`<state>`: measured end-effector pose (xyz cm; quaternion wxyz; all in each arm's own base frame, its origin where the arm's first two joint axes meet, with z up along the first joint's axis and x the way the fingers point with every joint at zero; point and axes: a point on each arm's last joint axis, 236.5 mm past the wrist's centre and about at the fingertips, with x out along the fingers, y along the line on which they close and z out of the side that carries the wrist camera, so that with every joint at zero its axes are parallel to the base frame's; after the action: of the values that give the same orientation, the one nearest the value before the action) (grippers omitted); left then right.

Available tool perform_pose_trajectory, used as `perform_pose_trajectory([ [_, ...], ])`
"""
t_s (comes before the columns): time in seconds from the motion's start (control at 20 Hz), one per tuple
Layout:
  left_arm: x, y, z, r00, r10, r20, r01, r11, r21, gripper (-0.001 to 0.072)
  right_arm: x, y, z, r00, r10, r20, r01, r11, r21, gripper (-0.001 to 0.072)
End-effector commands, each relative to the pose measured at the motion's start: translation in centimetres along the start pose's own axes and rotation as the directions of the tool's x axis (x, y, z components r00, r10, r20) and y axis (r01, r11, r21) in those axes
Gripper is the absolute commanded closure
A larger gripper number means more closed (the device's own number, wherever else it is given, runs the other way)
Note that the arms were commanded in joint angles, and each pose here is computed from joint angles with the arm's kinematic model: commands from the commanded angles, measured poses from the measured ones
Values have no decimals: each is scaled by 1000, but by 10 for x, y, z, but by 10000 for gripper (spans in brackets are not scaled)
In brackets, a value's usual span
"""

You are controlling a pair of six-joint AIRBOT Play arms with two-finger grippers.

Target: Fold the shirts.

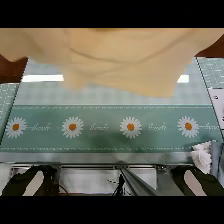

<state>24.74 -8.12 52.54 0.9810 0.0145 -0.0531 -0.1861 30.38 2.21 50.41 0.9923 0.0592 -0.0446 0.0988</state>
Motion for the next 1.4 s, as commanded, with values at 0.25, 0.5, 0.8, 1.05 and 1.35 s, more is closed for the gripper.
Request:
perform_pose_trajectory([
  [0.25, -114, -37, 8, 989, 144, -22, -144, 990, -4, 679, -142, 0, 41, 945, -311, 104, 319, 945, -70, 687],
  [0.5, -107, -36, -110, 884, 64, -462, -152, 976, -155, 679, -159, -47, -113, 714, -423, -558, 359, 905, -227, 687],
  [0.8, -57, -6, -277, 677, -84, -731, -251, 907, -337, 678, -79, -81, -228, 466, -253, -848, 241, 958, -154, 687],
  [1.05, 16, 21, -381, 711, -151, -686, -314, 805, -503, 678, 25, -91, -322, 395, -8, -919, 209, 975, 81, 686],
  [1.35, 102, 81, -449, 784, -76, -617, -456, 604, -654, 678, 109, -125, -397, 454, 39, -890, 287, 940, 187, 686],
])
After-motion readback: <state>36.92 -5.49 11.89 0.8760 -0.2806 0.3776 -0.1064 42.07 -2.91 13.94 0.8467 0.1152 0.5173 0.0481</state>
